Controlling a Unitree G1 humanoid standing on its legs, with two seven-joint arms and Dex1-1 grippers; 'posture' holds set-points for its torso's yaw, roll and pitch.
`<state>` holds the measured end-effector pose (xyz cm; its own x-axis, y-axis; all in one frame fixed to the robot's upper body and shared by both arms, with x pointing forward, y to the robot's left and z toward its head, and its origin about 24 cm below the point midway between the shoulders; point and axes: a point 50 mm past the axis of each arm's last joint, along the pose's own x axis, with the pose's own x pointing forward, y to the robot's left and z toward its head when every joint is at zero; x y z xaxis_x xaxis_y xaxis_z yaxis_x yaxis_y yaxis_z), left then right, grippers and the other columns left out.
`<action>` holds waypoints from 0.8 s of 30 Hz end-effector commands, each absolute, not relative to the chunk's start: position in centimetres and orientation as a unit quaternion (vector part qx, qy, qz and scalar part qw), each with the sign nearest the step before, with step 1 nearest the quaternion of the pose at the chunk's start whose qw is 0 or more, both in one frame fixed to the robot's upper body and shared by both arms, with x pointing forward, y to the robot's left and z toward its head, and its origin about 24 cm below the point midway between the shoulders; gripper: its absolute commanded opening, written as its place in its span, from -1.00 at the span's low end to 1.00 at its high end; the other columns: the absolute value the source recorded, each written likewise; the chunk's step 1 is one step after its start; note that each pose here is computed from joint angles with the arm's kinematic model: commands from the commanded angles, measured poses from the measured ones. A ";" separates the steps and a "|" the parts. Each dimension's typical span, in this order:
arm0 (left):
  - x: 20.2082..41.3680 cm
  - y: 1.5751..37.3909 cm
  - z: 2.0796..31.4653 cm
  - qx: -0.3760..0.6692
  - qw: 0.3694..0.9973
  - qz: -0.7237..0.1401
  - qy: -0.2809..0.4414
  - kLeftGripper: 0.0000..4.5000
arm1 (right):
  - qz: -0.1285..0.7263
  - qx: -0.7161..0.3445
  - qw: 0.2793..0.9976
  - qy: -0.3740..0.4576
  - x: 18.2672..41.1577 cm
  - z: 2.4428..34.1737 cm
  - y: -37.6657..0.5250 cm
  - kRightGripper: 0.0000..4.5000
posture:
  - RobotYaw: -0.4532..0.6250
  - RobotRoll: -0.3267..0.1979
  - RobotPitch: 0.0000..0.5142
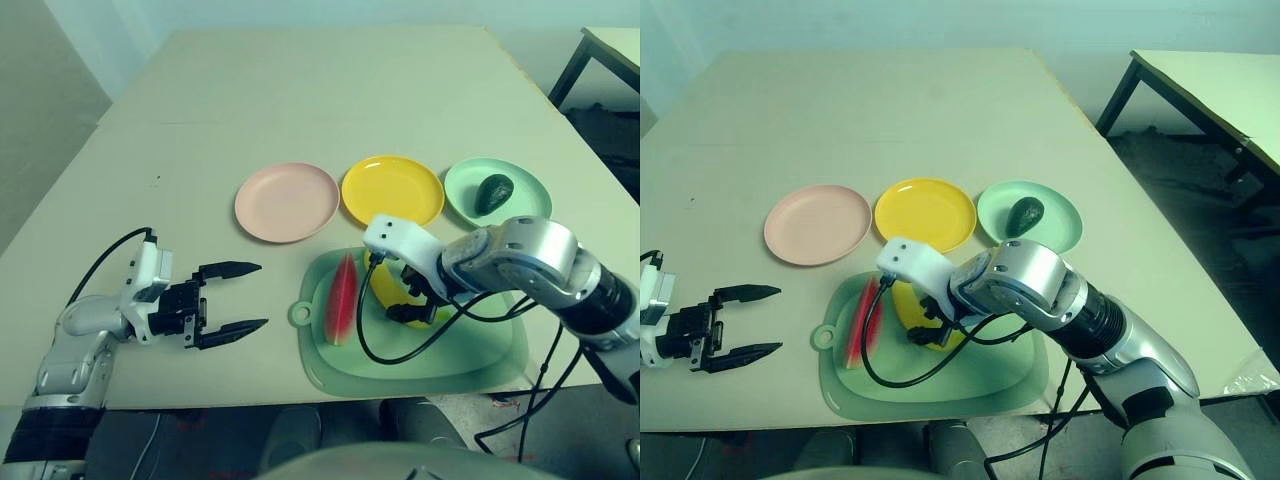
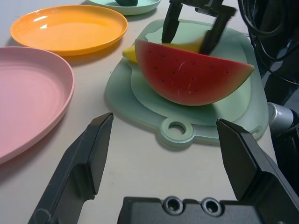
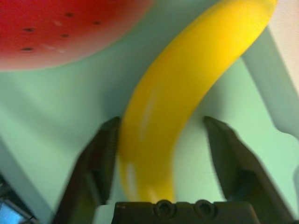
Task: Place the fruits into color-matched plates.
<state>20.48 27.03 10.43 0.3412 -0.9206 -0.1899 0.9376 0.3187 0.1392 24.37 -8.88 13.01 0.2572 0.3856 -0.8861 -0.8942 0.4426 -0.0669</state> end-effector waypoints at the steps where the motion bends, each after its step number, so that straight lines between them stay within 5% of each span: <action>1: 20.3 26.9 10.3 0.112 0.810 -0.575 0.040 1.00 | 0.429 -0.301 0.725 0.448 24.1 12.2 -9.1 -0.06 | -0.15 0.25 -0.64; 3: 20.2 26.9 10.3 0.111 0.810 -0.574 0.039 1.00 | 0.427 -0.300 0.727 0.447 24.2 12.2 -9.0 -0.25 | -0.15 0.25 -0.64; 14: 20.1 26.9 10.5 0.107 0.813 -0.571 0.036 1.00 | 0.405 -0.301 0.739 0.446 25.3 12.5 -9.8 -0.25 | -0.15 0.25 -0.62; 24: 20.4 26.9 10.5 0.109 0.809 -0.577 0.035 1.00 | 0.410 -0.323 0.747 0.411 27.0 16.3 -10.3 -0.25 | -0.15 0.25 -0.63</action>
